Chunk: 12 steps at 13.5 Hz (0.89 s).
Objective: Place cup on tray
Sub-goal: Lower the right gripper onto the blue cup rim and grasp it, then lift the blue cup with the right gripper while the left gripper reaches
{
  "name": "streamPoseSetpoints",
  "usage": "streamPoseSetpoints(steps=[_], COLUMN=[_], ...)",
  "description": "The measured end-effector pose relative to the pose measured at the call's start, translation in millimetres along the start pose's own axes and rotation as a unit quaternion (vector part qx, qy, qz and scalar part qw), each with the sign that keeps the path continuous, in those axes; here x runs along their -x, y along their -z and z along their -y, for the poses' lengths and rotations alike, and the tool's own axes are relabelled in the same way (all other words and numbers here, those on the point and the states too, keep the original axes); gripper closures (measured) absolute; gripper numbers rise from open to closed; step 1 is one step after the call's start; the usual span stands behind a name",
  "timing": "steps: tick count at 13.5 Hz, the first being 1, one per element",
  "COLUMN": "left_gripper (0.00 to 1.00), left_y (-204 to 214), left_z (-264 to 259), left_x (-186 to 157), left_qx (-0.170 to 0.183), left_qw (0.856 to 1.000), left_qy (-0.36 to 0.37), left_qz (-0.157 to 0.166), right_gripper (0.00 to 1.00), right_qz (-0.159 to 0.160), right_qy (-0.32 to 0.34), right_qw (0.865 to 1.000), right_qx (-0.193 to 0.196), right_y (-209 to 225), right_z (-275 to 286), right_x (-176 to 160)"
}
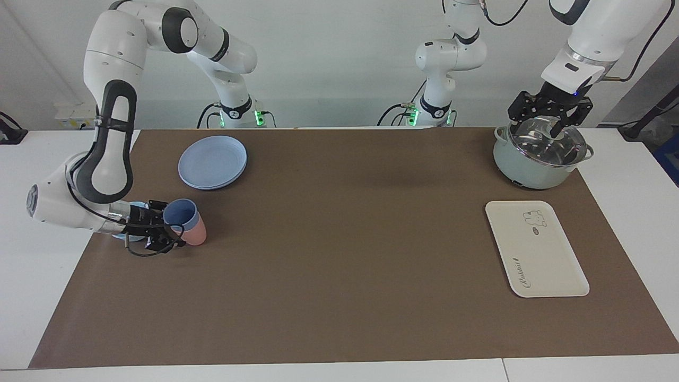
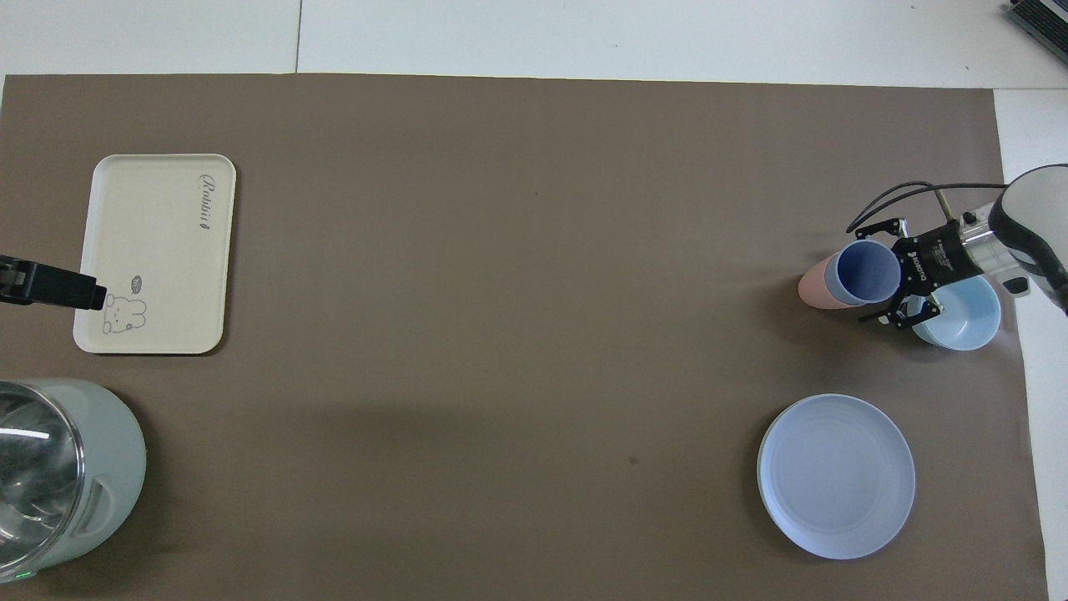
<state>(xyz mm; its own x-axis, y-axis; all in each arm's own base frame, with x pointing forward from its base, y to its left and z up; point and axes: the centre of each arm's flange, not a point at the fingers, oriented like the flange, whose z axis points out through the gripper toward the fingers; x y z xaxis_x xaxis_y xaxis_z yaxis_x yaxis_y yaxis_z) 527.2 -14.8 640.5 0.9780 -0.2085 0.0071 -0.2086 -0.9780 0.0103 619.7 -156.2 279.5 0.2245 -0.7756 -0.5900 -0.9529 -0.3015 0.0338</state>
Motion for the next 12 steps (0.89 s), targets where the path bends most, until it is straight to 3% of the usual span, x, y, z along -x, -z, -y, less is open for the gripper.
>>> streamPoseSetpoints(steps=[4, 10, 12], left_gripper=[0.0, 0.0, 0.0], left_y=[0.0, 0.0, 0.0], left_z=[0.0, 0.0, 0.0], left_x=[0.0, 0.0, 0.0], left_qx=[0.0, 0.0, 0.0], left_qw=[1.0, 1.0, 1.0], left_qy=[0.0, 0.0, 0.0], left_qz=[0.0, 0.0, 0.0], right_gripper=[0.0, 0.0, 0.04], right_qz=[0.022, 0.043, 0.058], right_qy=[-0.006, -0.009, -0.008], right_qw=[0.999, 0.998, 0.998], right_qx=[-0.032, -0.036, -0.035], right_y=[1.7, -10.9, -22.0], right_z=[6.0, 8.5, 11.5], right_x=[5.0, 13.1, 22.0])
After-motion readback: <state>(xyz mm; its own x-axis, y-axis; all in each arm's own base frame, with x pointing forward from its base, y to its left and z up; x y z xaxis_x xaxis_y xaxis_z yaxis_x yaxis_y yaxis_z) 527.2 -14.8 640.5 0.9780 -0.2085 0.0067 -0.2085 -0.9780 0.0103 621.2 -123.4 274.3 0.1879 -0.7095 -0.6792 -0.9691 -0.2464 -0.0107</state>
